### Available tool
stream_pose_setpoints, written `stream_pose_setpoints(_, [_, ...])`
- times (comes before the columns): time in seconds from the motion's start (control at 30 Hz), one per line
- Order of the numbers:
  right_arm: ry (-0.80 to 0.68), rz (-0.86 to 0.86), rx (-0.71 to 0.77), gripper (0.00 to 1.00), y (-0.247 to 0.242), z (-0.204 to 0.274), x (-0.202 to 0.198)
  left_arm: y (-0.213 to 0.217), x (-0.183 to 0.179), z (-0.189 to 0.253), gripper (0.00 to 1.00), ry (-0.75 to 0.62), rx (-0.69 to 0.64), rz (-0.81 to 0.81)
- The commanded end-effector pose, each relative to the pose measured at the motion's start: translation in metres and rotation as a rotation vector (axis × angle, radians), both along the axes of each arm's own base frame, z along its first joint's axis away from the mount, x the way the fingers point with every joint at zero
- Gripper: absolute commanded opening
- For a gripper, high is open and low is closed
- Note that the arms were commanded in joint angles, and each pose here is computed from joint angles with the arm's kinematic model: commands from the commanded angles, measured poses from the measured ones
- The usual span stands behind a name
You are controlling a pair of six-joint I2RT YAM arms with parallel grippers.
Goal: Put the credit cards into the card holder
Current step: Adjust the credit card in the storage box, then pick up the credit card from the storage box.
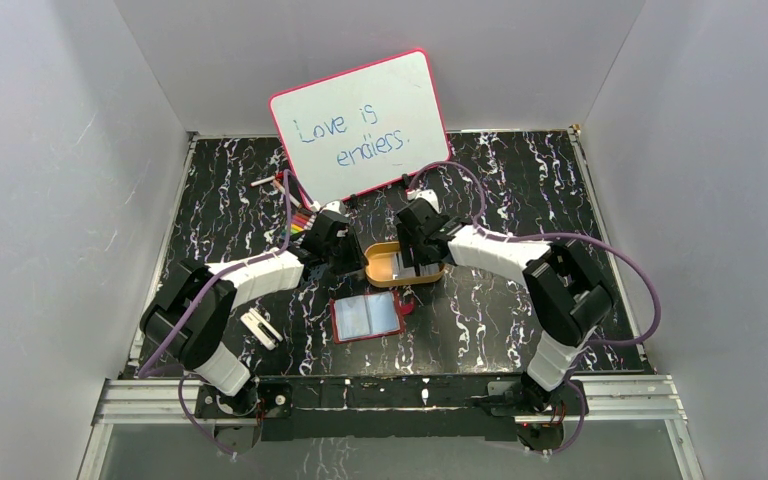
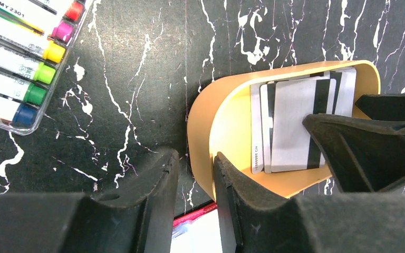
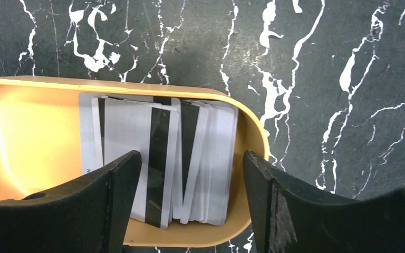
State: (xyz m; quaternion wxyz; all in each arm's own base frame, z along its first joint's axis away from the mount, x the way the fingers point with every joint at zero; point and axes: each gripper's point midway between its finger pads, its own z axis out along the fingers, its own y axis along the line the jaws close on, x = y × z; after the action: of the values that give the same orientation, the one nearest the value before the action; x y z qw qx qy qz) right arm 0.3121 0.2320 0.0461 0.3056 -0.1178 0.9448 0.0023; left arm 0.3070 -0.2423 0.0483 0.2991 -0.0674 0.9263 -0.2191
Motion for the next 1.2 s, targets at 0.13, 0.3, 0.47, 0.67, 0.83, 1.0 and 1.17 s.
stream_pose_setpoints(0.13, [0.041, -0.030, -0.105, 0.57, -0.051, -0.002, -0.009, 0.013, 0.000, -0.007, 0.29, 0.004, 0.049, 0.024])
stream_pose_setpoints(0.3, [0.039, -0.021, -0.092, 0.41, -0.052, 0.001, -0.007, 0.011, 0.002, -0.005, 0.29, 0.003, 0.043, 0.023])
stream_pose_setpoints(0.47, [0.036, -0.021, -0.072, 0.38, -0.050, 0.004, -0.005, 0.010, 0.002, -0.004, 0.29, 0.003, 0.037, 0.020])
stream_pose_setpoints(0.67, [-0.029, -0.028, 0.024, 0.52, -0.038, 0.043, 0.001, 0.007, 0.004, 0.007, 0.29, -0.016, 0.018, 0.016])
stream_pose_setpoints(0.83, [-0.054, 0.041, 0.161, 0.56, -0.009, 0.068, 0.004, 0.005, 0.006, 0.012, 0.29, -0.027, 0.009, 0.012])
stream_pose_setpoints(1.0, [0.034, 0.103, 0.213, 0.53, 0.014, 0.060, 0.002, 0.003, 0.006, 0.012, 0.29, -0.024, -0.001, 0.012])
stream_pose_setpoints(1.17, [0.091, 0.122, 0.272, 0.60, 0.031, 0.045, 0.000, 0.003, 0.003, 0.010, 0.29, -0.018, -0.008, 0.008])
